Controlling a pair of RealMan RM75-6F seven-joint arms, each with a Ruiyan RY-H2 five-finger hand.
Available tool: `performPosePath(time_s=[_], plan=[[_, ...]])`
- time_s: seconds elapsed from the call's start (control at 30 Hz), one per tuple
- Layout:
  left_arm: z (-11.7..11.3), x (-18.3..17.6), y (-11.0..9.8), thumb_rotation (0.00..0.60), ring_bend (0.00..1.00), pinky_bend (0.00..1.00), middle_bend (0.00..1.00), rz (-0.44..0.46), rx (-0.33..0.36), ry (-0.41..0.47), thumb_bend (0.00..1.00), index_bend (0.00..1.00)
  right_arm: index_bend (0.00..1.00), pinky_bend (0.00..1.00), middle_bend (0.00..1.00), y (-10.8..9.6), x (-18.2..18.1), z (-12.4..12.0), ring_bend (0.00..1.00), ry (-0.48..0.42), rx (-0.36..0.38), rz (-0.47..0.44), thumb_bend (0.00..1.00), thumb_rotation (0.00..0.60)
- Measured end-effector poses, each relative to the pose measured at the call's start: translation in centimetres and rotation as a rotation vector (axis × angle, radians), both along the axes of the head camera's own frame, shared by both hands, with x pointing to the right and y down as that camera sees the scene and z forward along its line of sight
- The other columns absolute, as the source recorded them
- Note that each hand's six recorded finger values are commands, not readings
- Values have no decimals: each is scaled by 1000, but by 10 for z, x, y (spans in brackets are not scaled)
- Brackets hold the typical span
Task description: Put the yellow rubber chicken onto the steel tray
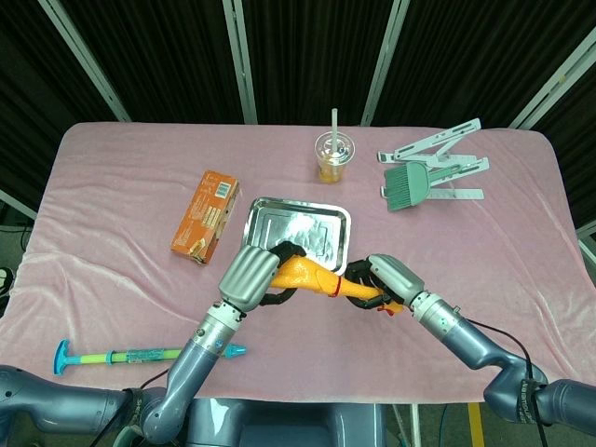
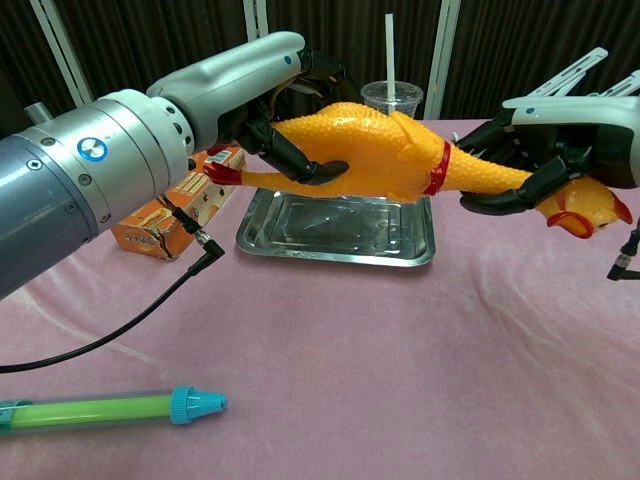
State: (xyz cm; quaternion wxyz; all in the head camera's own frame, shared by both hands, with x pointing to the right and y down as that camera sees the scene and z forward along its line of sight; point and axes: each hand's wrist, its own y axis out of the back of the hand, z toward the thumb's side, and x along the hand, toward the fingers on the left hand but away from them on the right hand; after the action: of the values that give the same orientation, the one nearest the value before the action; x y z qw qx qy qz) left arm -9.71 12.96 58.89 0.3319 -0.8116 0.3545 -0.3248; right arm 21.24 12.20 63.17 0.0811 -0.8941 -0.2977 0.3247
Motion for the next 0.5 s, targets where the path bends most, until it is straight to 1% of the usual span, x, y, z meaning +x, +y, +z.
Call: performPosePath(time_s=[0.07,0.1,0.17,0.2,0.23,0.33,0.37,0.43,0.47,0.5], plan=[[0,0,0,600,837,922,930,1,-1,-2,825,774,928,897,760,1,1,0,793,1,-1,1,424,600],[0,0,1,600,794,890,887,2,-2,-2,776,722,928,897,760,1,2,0,793,1,-1,1,425,600],[0,-1,1,600,698,794,797,5,-5,-5,657,618,928,897,760,0,3,0,793,2,1,4,426,600],[0,-1,2,600,643,726,744,8,-9,-9,576,563,928,897,760,0,4,0,793,3,2,5,428,600],[0,-1,3,600,610,684,712,12,-15,-10,516,528,928,897,761,-1,4,1,793,5,4,5,432,600],[1,-4,4,600,461,531,558,21,-35,-15,271,372,928,897,760,0,6,1,793,11,2,5,440,600],[1,-5,3,600,425,499,518,19,-42,-12,228,337,928,897,760,0,7,1,792,12,2,5,439,600],[1,-8,2,600,315,406,384,17,-47,-15,125,235,928,897,760,0,8,2,792,14,1,5,440,600],[2,-9,2,600,277,379,338,17,-51,-17,100,204,928,897,760,0,8,2,792,15,0,6,440,600],[3,-10,2,600,226,344,271,18,-55,-20,66,164,928,897,761,0,9,3,793,16,0,6,440,600]])
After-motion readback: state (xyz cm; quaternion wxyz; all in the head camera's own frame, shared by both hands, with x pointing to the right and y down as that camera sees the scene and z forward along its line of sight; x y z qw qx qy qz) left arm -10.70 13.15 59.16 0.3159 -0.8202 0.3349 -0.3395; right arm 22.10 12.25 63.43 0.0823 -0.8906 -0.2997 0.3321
